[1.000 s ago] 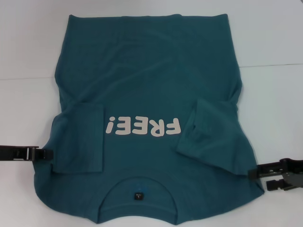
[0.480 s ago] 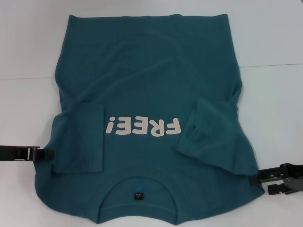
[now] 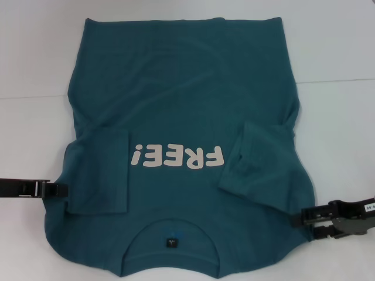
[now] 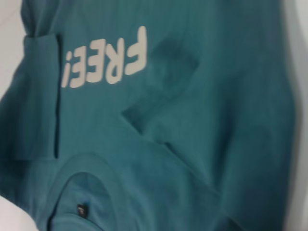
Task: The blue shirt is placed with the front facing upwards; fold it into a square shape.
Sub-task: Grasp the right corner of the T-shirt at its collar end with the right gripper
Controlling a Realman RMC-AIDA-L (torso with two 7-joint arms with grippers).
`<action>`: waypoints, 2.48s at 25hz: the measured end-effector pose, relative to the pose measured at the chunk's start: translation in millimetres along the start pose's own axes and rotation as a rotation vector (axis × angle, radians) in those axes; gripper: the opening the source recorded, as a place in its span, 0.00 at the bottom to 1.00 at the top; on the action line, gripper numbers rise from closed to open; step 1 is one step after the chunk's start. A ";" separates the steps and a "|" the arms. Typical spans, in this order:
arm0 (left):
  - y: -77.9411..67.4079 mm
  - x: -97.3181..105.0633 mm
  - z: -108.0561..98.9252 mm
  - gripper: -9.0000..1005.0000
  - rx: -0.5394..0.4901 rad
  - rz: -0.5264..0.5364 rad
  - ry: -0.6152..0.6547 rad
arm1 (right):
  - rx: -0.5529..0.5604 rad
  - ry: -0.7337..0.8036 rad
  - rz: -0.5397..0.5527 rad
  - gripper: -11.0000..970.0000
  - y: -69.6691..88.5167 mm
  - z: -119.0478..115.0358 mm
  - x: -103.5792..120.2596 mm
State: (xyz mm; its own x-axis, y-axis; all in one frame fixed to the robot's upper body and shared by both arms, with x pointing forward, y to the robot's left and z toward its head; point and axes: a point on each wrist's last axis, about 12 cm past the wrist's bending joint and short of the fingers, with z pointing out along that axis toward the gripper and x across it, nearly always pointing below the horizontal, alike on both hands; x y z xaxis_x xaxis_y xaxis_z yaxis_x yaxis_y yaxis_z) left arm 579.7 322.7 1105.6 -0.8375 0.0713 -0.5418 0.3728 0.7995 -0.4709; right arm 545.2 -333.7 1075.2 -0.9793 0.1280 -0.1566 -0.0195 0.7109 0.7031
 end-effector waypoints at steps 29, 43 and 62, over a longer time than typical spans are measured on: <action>-2.2 -2.0 2.3 0.02 0.012 0.007 0.005 | 0.020 -0.009 -0.032 0.94 -13.7 -26.6 4.3; -3.3 -3.5 3.0 0.02 0.016 0.010 0.005 | -0.002 -0.007 -0.022 0.94 -6.0 0.9 3.5; -3.7 -2.5 3.9 0.02 0.021 0.013 0.009 | -0.182 -0.094 0.077 0.94 -8.0 -17.6 15.2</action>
State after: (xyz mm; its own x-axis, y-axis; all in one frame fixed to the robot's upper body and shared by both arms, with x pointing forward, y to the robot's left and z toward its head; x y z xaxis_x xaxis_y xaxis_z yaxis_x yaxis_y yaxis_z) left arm 582.0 317.2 1105.9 -0.8363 0.0870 -0.5413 0.3916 0.7857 -0.4788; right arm 527.0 -349.7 1079.4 -0.9565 0.2468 -0.1554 0.0104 0.5614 0.8275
